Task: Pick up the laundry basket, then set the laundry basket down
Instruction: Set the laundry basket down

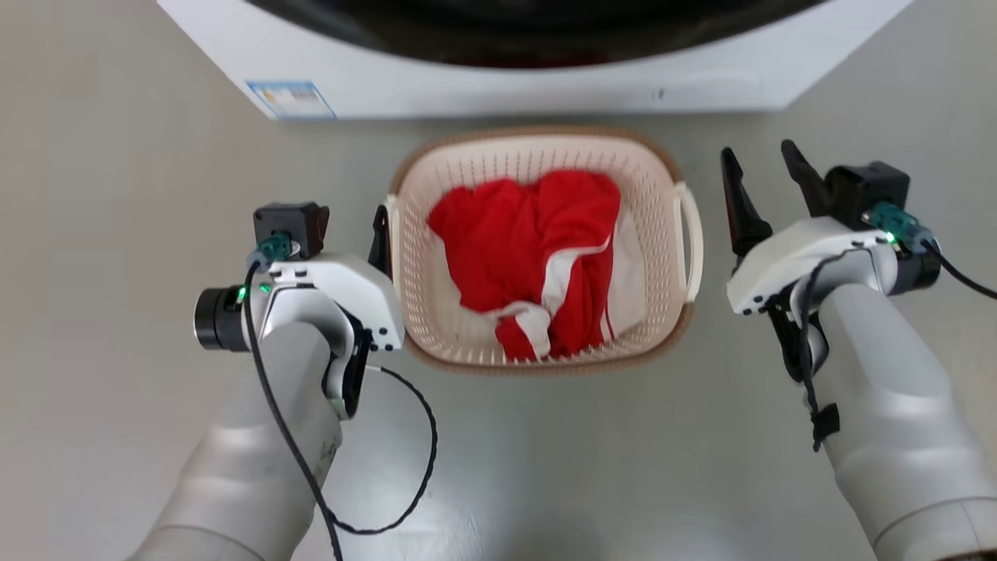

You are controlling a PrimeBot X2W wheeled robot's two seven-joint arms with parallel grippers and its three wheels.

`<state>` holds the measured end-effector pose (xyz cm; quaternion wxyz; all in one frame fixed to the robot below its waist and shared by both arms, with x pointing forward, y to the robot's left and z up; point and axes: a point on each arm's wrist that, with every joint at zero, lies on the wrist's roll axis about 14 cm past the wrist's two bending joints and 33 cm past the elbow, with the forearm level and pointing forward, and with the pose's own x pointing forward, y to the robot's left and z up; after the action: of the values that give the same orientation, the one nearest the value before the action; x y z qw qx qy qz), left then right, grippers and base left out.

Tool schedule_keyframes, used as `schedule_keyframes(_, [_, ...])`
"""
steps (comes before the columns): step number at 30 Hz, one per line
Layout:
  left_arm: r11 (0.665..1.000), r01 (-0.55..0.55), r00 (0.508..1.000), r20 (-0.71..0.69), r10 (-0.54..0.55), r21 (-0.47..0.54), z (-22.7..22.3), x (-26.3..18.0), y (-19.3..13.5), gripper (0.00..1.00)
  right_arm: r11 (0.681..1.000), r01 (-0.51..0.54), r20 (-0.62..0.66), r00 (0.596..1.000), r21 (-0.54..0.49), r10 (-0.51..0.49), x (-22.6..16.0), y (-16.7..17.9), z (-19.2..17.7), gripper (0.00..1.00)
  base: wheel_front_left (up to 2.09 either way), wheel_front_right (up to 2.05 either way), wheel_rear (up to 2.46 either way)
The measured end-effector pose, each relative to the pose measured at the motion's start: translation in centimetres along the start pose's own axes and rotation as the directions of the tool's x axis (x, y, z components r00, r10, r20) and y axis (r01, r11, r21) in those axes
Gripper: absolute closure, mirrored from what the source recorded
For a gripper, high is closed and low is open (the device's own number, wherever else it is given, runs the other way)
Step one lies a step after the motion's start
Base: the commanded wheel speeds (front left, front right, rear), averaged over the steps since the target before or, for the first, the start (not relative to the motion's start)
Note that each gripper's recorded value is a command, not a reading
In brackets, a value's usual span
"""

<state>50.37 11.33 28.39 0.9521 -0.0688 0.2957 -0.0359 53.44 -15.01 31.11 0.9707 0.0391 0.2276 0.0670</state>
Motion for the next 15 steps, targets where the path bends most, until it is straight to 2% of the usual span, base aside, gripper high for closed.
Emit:
schedule_keyframes(8, [0.999,-0.009,0.988,0.152,0.015,-0.039,5.0,-3.8,0.8,0.0,0.999,-0.003,0.165,0.986,-0.044,0.01,-3.1,0.4,6.4,0.0,0.0,0.0,0.0])
schedule_keyframes(15, [0.998,-0.019,0.969,0.244,0.035,-0.066,7.4,-7.3,1.7,0.0,0.996,-0.002,0.248,0.969,-0.084,0.022,-6.1,0.7,9.3,0.0,0.0,0.0,0.0])
